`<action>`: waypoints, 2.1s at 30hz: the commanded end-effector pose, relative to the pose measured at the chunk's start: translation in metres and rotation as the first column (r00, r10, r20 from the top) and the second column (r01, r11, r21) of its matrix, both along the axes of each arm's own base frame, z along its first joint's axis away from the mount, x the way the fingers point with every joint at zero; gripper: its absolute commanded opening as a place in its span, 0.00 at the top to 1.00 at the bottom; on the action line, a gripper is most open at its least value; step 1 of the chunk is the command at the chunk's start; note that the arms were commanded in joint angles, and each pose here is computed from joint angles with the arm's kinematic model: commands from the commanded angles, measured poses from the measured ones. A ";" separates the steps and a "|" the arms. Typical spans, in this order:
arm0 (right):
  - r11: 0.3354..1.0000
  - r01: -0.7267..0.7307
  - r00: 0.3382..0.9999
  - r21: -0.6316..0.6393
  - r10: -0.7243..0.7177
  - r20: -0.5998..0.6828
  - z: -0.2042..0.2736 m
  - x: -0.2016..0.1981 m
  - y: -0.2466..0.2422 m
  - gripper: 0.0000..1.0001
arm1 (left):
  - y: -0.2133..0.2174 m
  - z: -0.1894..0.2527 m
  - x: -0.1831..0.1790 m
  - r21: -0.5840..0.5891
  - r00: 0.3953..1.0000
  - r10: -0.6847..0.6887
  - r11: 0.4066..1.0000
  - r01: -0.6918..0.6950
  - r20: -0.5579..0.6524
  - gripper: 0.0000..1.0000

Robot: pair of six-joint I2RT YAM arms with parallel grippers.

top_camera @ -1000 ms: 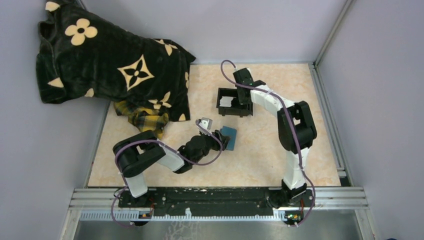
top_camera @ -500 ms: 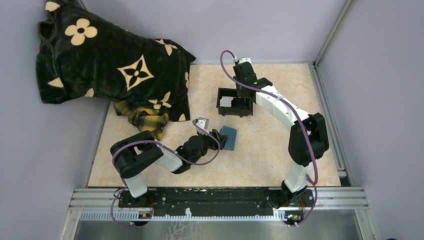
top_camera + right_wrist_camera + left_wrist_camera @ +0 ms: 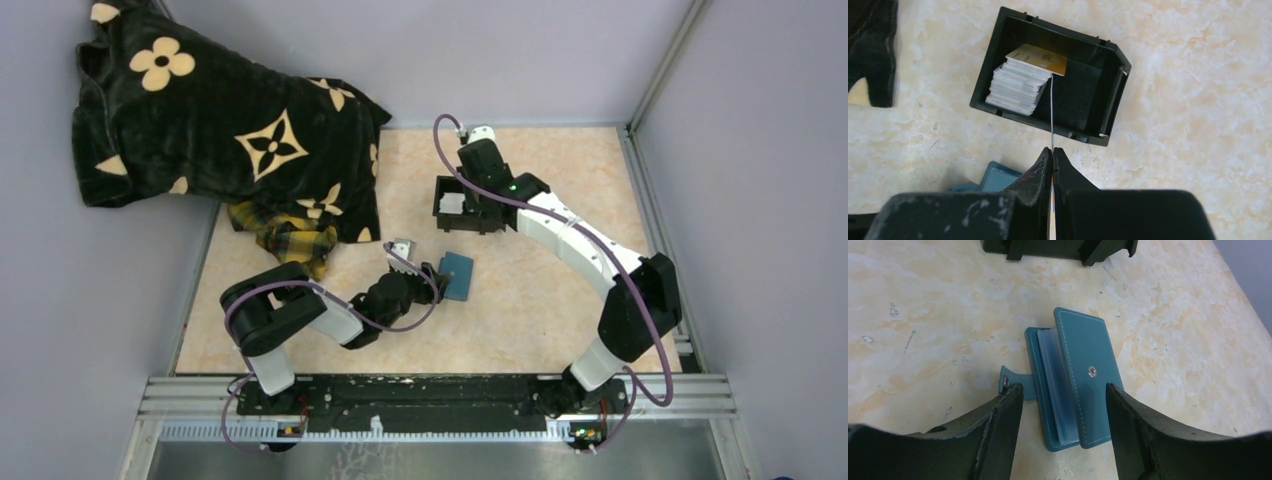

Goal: Put the credit cards into the card holder
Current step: Open the card holder at the center of the board.

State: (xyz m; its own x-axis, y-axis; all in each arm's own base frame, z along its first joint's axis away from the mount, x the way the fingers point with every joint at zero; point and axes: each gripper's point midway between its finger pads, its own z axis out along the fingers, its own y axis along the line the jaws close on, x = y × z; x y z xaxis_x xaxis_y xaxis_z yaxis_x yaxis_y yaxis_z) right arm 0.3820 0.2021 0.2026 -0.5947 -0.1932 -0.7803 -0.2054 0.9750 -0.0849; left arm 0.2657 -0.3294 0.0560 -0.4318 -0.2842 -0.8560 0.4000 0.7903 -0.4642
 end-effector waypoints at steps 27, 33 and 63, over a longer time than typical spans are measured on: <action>0.987 -0.077 0.985 0.138 0.097 -0.145 -0.071 -0.073 0.111 1.00 | 0.039 -0.028 -0.006 -0.146 0.988 0.083 0.984 -0.103 -0.134 0.35; 0.993 -0.044 0.985 0.107 0.061 -0.163 -0.088 -0.077 0.112 1.00 | 0.038 -0.030 -0.002 -0.113 0.988 0.084 0.989 -0.098 -0.126 0.35; 0.999 0.032 0.981 -0.041 -0.039 -0.189 -0.136 -0.104 0.079 1.00 | 0.052 -0.064 0.009 0.104 0.959 0.230 0.971 -0.215 -0.163 0.52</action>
State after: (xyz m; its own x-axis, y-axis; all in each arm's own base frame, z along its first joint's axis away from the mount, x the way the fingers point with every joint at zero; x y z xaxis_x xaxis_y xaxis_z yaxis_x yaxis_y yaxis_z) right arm 0.2840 0.2848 0.0710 -0.7299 -0.1891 -0.6569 -0.1927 0.9789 -0.0678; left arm 0.2857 -0.3033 0.0321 -0.4570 -0.4202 -0.7839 0.1967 0.8118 -0.5498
